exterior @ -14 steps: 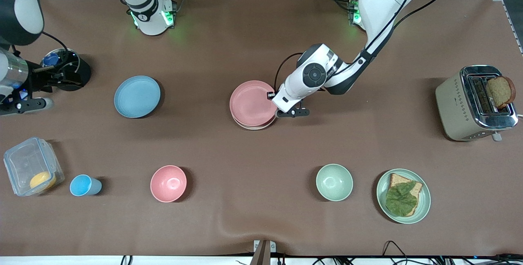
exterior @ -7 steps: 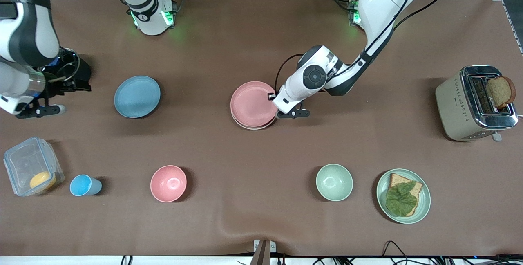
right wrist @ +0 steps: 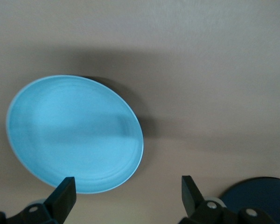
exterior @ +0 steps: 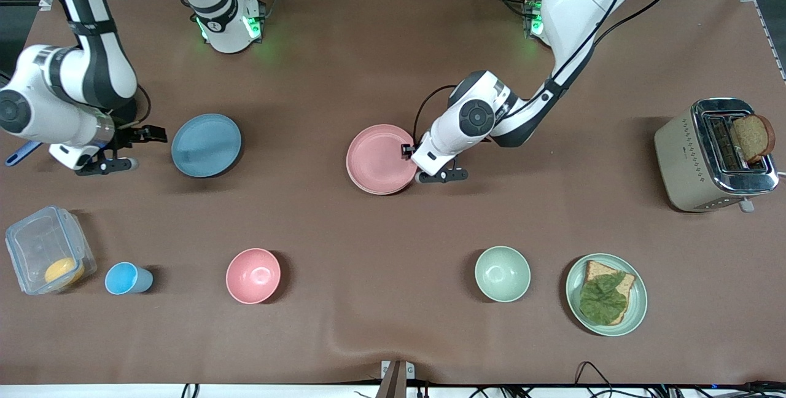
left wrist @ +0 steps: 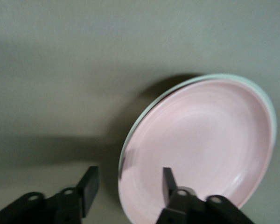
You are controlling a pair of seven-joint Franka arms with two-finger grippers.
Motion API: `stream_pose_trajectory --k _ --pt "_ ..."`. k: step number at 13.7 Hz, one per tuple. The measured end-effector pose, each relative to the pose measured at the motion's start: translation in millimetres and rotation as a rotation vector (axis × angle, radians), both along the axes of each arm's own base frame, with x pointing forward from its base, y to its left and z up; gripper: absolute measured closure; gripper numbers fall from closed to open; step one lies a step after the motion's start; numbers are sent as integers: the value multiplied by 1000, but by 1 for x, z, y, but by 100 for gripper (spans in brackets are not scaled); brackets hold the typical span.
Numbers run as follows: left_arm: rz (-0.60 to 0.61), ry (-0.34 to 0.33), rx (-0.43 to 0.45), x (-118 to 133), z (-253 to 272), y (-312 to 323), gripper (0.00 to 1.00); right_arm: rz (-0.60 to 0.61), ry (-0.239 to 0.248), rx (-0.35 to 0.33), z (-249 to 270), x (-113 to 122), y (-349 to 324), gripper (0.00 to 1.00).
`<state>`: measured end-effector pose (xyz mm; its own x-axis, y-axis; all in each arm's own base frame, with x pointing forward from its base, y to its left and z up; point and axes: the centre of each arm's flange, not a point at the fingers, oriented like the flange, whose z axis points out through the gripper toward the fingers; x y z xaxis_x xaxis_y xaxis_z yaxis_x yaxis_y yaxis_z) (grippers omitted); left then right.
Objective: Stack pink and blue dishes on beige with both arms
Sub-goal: 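Release the pink plate while the right gripper reaches the blue plate, then grasp the blue plate rim with the right gripper while the left retracts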
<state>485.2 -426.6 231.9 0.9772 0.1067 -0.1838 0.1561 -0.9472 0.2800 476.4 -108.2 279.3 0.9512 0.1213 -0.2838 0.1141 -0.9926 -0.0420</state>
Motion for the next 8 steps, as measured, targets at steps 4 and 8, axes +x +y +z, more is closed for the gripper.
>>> stream_pose_trajectory --k 4,8 --pt "-15 -89 61 30 106 22 0 -24 48 21 -53 -12 -22 0" --pt "-2 -237 211 50 220 78 0 -71 59 112 -95 -23 -45 0"
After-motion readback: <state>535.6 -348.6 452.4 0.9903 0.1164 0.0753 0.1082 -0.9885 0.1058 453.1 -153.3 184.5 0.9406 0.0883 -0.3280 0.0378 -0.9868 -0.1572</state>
